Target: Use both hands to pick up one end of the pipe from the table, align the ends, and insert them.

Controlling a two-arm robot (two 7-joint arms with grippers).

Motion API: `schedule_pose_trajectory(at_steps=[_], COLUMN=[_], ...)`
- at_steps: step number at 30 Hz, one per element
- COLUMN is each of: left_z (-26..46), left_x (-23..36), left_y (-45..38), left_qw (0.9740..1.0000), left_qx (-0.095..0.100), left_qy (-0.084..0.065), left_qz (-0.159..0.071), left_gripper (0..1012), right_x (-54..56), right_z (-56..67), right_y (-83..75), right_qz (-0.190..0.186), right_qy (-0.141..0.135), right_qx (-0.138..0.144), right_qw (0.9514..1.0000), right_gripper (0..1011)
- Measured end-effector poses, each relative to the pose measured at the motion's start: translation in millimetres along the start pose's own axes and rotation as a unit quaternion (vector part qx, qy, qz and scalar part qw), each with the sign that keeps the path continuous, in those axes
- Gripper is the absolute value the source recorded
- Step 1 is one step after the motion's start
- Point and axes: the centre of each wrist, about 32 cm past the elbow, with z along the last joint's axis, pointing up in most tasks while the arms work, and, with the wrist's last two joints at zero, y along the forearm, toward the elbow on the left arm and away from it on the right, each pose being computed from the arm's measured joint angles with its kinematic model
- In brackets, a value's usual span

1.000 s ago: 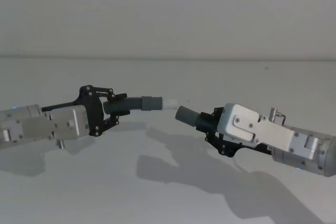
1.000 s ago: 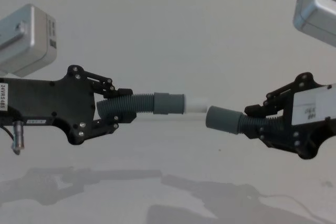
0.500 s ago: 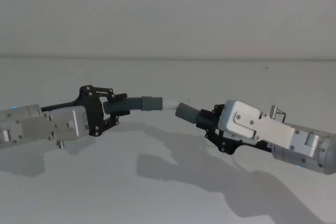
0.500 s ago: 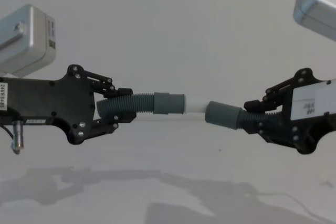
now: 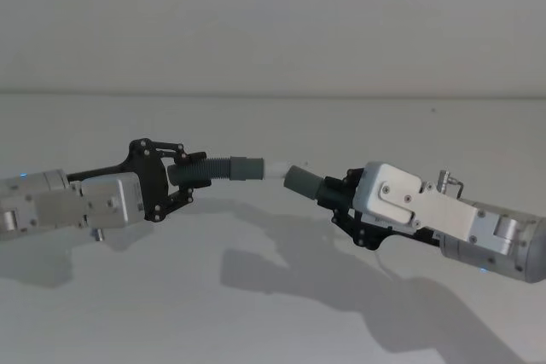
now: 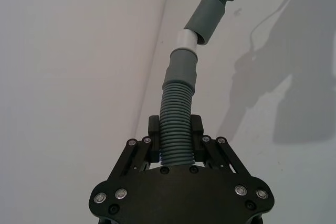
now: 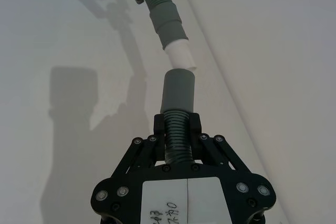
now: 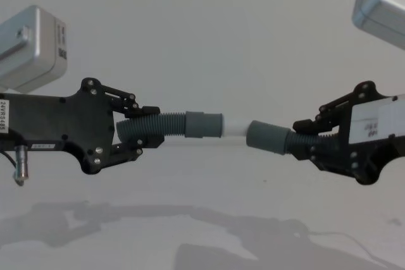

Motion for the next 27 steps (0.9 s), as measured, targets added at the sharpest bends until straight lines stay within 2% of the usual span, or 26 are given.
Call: schedule_pose_trajectory(at_steps=[27], left_z=[0.0], left_x=[-0.1], left_y=[0.0], left_qw=[1.0], left_qx=[0.0], left_qy=[0.0], left_qz=[0.0], left_gripper=[331], right_x=[3.1], right_z=[5.0], right_y=[3.5], right_qz=[-0.012], right_qy=[-0.025], right_qx=[0.01], right_qw=[0.9996], right_gripper=[253])
